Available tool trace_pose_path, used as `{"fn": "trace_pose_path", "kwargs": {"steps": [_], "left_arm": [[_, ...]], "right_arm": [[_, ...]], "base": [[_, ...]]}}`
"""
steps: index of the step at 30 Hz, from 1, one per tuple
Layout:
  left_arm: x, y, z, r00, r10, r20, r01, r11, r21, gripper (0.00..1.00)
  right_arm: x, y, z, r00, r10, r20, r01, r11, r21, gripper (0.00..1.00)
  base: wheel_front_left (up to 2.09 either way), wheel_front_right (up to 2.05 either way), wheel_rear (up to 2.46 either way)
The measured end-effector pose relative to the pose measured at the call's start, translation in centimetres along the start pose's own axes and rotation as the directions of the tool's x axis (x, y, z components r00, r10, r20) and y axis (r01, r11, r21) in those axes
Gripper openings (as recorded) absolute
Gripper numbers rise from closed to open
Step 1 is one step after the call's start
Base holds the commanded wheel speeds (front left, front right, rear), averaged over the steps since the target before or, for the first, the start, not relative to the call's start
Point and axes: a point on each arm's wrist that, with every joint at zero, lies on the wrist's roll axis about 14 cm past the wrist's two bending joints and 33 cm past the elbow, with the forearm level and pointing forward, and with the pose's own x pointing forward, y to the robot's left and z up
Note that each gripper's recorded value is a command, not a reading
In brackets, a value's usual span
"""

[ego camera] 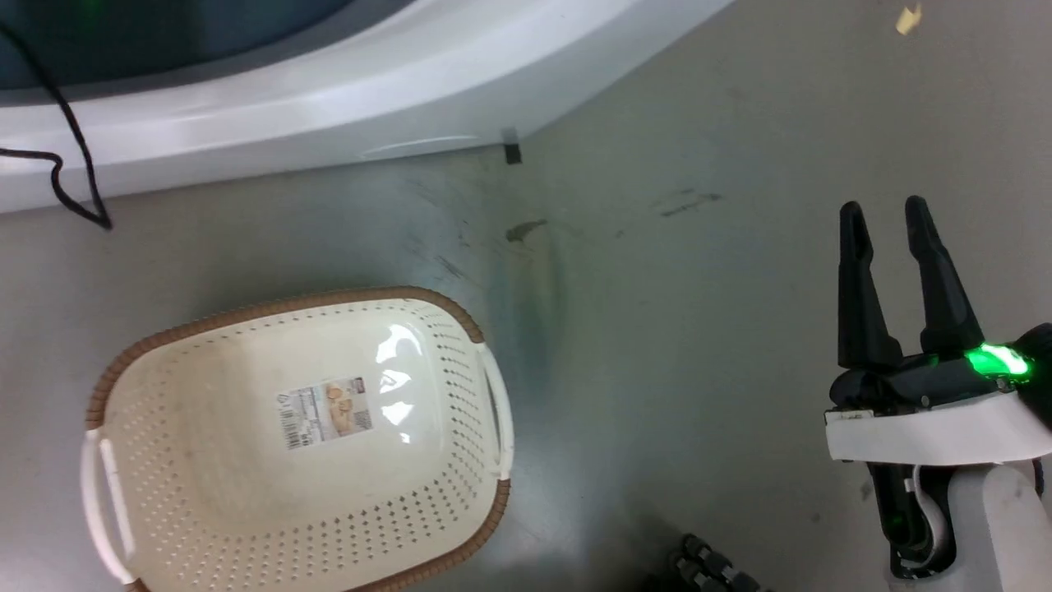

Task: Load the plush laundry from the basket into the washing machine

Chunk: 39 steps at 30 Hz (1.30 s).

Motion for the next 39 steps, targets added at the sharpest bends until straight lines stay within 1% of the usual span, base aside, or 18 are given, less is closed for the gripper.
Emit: {"fn": "trace_pose_path", "kwargs": {"steps": [3,6,7,8,12,15,21,22,25,29,31,33,35,39], "left_arm": [[0.8,-0.2,-2.3,0.998,0.001,-0.07,0.002,0.999,0.035,0.0],[0.9,-0.2,-2.4,0.997,0.002,-0.077,0.002,0.999,0.046,0.0],[0.8,-0.1,-2.4,0.997,0.003,-0.077,0.001,0.999,0.048,0.12],[0.7,-0.1,-2.4,0.997,0.003,-0.073,0.001,0.999,0.051,1.0],[-0.4,0.1,-1.8,0.999,0.002,-0.042,0.001,0.998,0.061,1.0],[-1.7,-0.5,-1.0,1.0,-0.014,-0.01,0.015,0.998,0.062,1.0],[-5.8,-2.3,1.3,0.993,-0.054,0.108,0.05,0.998,0.042,1.0],[-8.8,-3.0,3.1,0.977,-0.068,0.202,0.062,0.997,0.034,1.0],[-12.1,-3.8,4.0,0.962,-0.071,0.263,0.075,0.997,-0.006,1.0],[-17.0,-4.1,5.4,0.937,-0.047,0.345,0.079,0.994,-0.08,1.0],[-19.8,-4.1,6.2,0.919,-0.028,0.394,0.075,0.992,-0.106,1.0],[-22.9,-4.2,7.2,0.889,0.001,0.457,0.066,0.989,-0.131,1.0],[-25.9,-4.3,6.8,0.872,0.033,0.488,0.052,0.986,-0.16,1.0],[-31.4,-4.3,3.8,0.868,0.109,0.485,-0.005,0.978,-0.21,1.0]], "right_arm": [[-0.1,-0.4,-0.4,1.0,-0.014,-0.014,0.014,1.0,-0.004,1.0],[-0.1,-0.5,-0.5,1.0,-0.016,-0.017,0.016,1.0,-0.004,1.0],[-0.1,-0.5,-0.5,1.0,-0.015,-0.016,0.015,1.0,-0.003,1.0],[0.0,-0.4,-0.5,1.0,-0.013,-0.014,0.013,1.0,-0.002,1.0],[0.1,0.0,0.3,1.0,0.001,0.01,-0.001,1.0,-0.008,1.0],[0.1,0.3,1.4,0.999,0.015,0.041,-0.014,1.0,-0.021,1.0],[-0.4,1.3,4.7,0.991,0.052,0.127,-0.047,0.998,-0.047,1.0],[-1.2,1.7,6.5,0.983,0.065,0.172,-0.056,0.997,-0.054,1.0],[-2.6,1.7,7.8,0.977,0.068,0.202,-0.057,0.997,-0.061,1.0],[-4.4,2.3,9.5,0.966,0.093,0.243,-0.074,0.994,-0.084,1.0],[-5.2,2.7,10.2,0.958,0.11,0.263,-0.09,0.992,-0.086,1.0],[-5.9,3.2,10.9,0.951,0.125,0.284,-0.106,0.991,-0.083,1.0],[-6.6,3.8,11.3,0.944,0.145,0.297,-0.126,0.989,-0.082,1.0],[-7.9,4.9,11.5,0.935,0.181,0.305,-0.164,0.983,-0.08,1.0]], "base": [[0.0,0.0,0.0],[0.0,0.0,0.0],[0.0,0.0,0.0],[0.0,0.0,0.0],[0.0,0.0,0.0],[0.0,0.0,0.0],[0.0,0.0,0.0],[0.0,0.0,0.0],[0.0,0.0,0.0],[0.0,0.0,0.0],[0.0,0.0,0.0],[0.0,0.0,0.0],[0.0,0.0,0.0],[0.0,0.0,0.0]]}}
